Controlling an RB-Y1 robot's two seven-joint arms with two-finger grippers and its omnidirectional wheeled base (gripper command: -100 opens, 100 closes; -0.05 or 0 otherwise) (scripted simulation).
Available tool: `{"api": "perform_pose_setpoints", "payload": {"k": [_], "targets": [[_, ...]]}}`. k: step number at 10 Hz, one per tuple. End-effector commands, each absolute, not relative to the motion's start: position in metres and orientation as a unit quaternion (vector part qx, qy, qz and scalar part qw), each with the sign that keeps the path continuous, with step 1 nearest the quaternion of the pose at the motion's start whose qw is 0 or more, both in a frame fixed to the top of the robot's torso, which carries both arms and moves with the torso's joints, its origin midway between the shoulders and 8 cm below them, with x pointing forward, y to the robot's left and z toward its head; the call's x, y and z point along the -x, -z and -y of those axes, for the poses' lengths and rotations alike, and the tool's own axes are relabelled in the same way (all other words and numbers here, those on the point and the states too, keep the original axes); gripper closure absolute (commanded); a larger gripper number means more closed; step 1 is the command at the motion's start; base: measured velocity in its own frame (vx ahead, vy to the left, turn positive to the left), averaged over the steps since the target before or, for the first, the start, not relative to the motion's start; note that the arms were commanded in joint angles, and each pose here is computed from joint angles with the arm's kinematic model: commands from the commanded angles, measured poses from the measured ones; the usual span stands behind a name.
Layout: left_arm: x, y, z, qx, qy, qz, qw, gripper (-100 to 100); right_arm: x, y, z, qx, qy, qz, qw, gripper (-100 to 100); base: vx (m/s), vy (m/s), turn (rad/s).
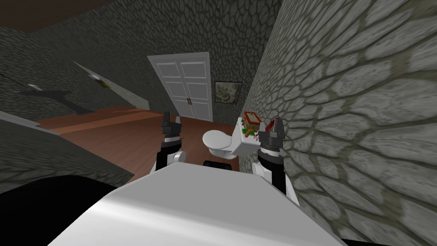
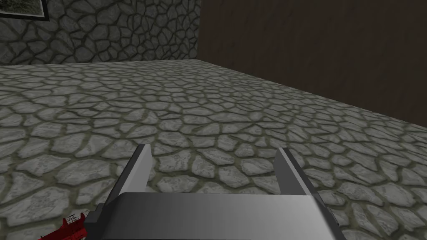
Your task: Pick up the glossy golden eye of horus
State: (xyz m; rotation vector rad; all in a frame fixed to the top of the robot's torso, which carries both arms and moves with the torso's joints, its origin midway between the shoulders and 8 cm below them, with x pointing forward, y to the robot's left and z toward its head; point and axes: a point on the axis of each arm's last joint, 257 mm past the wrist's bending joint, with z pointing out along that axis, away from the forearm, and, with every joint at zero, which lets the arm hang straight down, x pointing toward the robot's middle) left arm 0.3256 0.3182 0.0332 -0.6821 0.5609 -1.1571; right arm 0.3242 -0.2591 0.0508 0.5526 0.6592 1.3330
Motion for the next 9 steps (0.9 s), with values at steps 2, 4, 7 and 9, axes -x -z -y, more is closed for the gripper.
{"api": "perform_pose_setpoints", "payload": {"k": [2, 4, 7, 9], "targets": [[-0.326, -0.033, -0.318, 0.312, 0.529, -0.256, 0.747, 0, -0.327, -0.046, 0.258, -0.262, -0.634, -0.288, 0.668, -100, -0.011, -0.008, -0.001], [-0.326, -0.033, -0.318, 0.312, 0.529, -0.256, 0.747, 0, -0.33, -0.041, 0.258, -0.281, -0.665, -0.276, 0.635, -100, -0.014, -0.013, 0.002], [-0.326, -0.033, -0.318, 0.312, 0.529, -0.256, 0.747, 0, -0.332, -0.038, 0.262, -0.3, -0.688, -0.257, 0.608, -100, -0.006, -0.009, 0.001], [-0.326, -0.033, -0.318, 0.312, 0.529, -0.256, 0.747, 0, -0.335, -0.034, 0.265, -0.317, -0.709, -0.241, 0.582, -100, -0.007, -0.009, 0.002]]}}
